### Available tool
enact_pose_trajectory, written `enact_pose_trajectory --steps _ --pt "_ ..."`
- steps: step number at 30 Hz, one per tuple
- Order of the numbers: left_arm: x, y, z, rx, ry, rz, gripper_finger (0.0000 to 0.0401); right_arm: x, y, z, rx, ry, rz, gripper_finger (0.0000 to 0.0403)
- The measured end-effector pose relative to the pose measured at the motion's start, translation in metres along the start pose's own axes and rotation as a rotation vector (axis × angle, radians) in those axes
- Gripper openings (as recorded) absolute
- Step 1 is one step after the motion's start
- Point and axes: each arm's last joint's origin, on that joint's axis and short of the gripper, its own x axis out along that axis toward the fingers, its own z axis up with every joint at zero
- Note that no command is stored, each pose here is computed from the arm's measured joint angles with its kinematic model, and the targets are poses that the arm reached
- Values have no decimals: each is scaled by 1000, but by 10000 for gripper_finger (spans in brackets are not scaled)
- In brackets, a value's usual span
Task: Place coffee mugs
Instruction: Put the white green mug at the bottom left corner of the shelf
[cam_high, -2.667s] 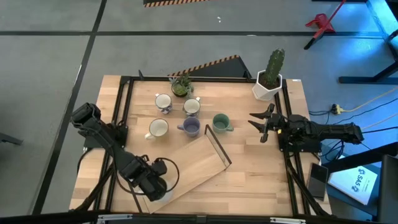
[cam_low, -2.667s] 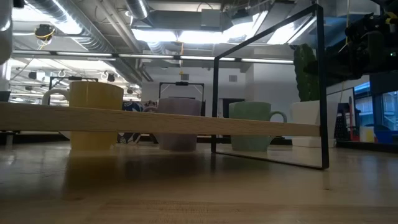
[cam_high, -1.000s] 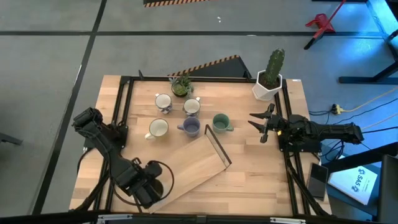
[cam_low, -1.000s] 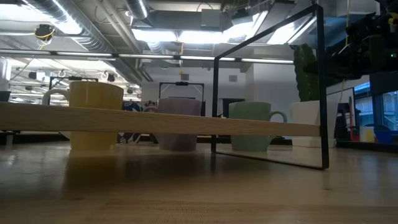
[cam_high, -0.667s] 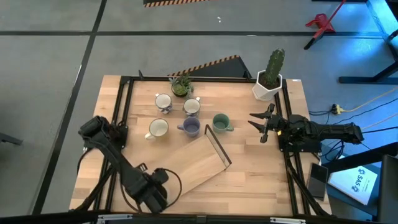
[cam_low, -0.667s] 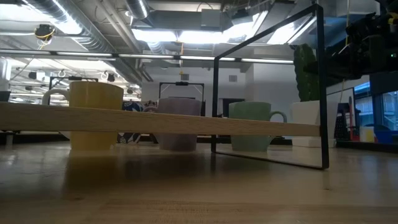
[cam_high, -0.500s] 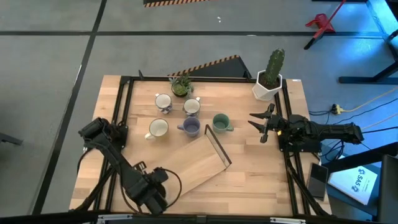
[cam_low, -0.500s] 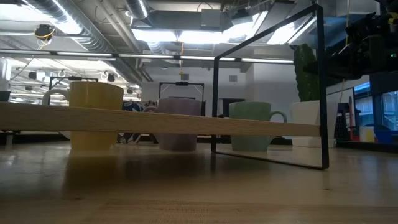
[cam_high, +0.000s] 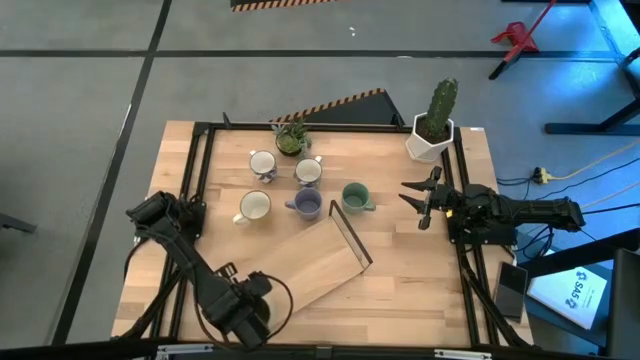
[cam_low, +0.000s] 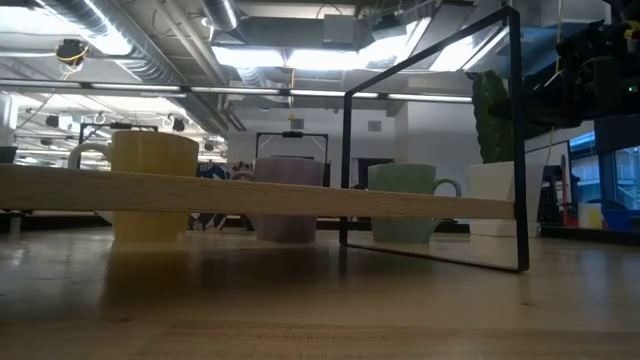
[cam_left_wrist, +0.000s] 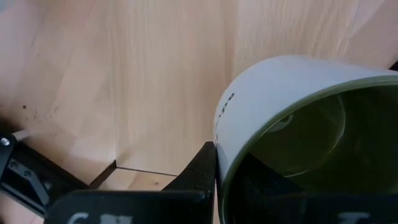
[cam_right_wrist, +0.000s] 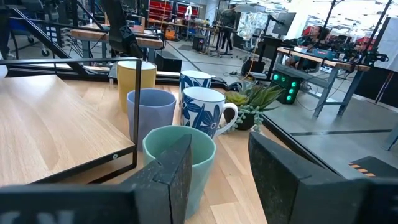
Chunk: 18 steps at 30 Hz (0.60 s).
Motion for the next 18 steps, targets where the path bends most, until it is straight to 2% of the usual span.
enact_pose_trajectory --steps 18 --pt "7 -1 -6 -7 20 3 16 0 0 0 -26 1 -2 143"
